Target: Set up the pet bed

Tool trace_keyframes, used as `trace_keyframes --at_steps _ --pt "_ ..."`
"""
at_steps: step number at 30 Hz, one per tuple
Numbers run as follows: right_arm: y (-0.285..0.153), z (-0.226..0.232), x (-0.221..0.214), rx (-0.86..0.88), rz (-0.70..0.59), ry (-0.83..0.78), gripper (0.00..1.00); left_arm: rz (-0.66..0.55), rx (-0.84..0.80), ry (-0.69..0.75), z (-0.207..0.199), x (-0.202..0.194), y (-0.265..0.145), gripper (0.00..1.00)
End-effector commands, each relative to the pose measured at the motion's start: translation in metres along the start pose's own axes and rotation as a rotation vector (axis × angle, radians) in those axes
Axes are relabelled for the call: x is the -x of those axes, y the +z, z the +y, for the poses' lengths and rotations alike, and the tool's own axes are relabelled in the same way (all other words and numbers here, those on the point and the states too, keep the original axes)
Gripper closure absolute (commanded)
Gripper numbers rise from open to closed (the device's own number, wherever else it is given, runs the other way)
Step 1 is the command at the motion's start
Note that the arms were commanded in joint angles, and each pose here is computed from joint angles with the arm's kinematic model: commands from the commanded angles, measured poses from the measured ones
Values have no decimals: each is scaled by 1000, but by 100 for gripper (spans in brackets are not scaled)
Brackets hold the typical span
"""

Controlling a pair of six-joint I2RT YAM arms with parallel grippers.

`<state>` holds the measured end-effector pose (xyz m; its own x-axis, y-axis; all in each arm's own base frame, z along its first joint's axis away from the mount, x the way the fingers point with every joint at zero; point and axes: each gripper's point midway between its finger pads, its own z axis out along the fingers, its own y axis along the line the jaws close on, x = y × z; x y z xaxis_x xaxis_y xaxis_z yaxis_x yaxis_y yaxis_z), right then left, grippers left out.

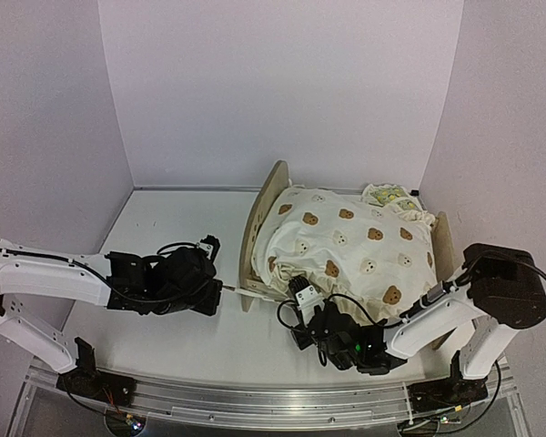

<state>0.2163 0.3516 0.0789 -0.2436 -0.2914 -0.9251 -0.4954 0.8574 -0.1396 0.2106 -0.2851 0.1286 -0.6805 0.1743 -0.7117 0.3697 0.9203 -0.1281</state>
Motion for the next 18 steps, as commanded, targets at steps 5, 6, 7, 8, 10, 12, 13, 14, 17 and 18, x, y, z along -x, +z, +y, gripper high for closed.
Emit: trace_keyframes --at_steps 5,6,7,8,10,12,13,14,17,18 --pt "-14 -65 -40 -318 90 43 100 -68 207 14 48 34 -19 100" --pt "-17 -72 -38 -345 78 59 100 -68 211 12 49 35 -20 100" --pt "-22 -79 -35 -376 67 71 100 -68 214 9 50 35 -20 100" --pt "-26 -85 -32 -404 52 101 100 -68 216 7 51 34 -20 100" --pt "-32 -93 -25 -426 23 154 100 -61 214 1 52 31 -20 100" --pt "-32 -85 -11 -380 19 183 100 -49 217 -8 55 25 -19 100" --pt "-31 -78 -2 -347 22 180 100 -42 221 -12 56 21 -17 100" --pt "-29 -69 9 -305 26 166 100 -32 227 -14 59 16 -15 100" --pt "-26 -46 34 -185 34 132 100 -3 259 -20 68 1 -9 100" --pt "-26 -42 41 -165 36 130 100 6 268 -27 70 -3 -7 100"
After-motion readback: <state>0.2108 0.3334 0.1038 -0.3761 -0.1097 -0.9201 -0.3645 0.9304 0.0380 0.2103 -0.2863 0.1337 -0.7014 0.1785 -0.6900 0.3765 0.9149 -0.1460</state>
